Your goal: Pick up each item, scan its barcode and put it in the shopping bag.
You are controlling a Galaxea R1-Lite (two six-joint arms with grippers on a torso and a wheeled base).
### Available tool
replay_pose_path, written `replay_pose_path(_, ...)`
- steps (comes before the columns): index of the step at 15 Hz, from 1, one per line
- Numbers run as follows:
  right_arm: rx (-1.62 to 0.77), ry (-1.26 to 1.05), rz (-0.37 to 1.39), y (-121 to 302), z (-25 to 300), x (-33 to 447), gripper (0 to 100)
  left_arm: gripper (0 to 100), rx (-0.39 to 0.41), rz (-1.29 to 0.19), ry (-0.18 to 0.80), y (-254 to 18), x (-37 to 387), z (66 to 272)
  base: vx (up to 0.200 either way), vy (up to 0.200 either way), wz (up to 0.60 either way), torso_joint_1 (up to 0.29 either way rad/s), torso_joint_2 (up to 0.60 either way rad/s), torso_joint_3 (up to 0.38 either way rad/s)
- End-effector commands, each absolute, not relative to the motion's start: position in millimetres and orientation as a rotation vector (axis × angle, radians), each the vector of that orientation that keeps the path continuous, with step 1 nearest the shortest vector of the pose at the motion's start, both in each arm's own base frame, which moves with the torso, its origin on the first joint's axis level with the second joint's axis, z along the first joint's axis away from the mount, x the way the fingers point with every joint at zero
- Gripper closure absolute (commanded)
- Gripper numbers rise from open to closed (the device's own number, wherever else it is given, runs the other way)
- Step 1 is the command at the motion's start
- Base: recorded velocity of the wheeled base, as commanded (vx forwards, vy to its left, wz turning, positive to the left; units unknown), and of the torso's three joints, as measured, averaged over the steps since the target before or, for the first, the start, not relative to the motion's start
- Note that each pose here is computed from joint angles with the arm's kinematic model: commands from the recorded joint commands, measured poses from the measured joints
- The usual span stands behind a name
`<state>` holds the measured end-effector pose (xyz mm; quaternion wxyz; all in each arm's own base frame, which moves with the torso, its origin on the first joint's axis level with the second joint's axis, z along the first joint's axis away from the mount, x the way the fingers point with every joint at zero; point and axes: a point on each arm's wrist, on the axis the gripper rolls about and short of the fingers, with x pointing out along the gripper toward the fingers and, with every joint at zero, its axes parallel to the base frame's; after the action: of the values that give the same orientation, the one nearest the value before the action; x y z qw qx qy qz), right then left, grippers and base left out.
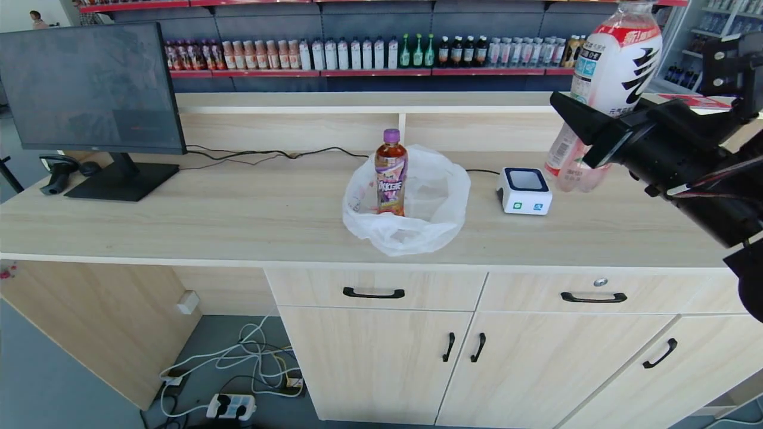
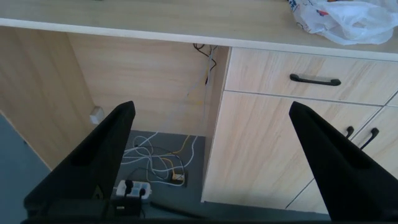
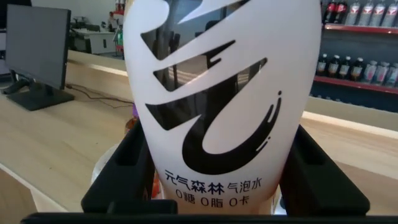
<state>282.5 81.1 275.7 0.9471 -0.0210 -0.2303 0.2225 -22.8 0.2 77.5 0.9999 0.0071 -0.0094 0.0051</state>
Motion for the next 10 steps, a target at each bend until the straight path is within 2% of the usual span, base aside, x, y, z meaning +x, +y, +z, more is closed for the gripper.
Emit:
replay_pose_path(1, -0.011, -0.44, 0.472, 100.6, 255.9, 339.8, 100, 0, 0.017, 0.011, -0.02, 0.2, -22.8, 77.5, 0.0, 0.0, 0.0, 0.0, 0.0, 0.0)
replay_pose_path(5, 0.049, -0.524, 0.516, 121.2, 254.6, 394.8, 100, 0, 0.015, 0.011, -0.02, 0.2, -22.8, 77.5, 0.0, 0.0, 0.0, 0.0, 0.0, 0.0)
replay_pose_path(10, 0.105, -0.493, 0.523, 126.1, 215.1, 421.2, 100, 0, 0.017, 0.011, -0.023, 0.2, -22.8, 77.8, 0.0, 0.0, 0.0, 0.0, 0.0, 0.0)
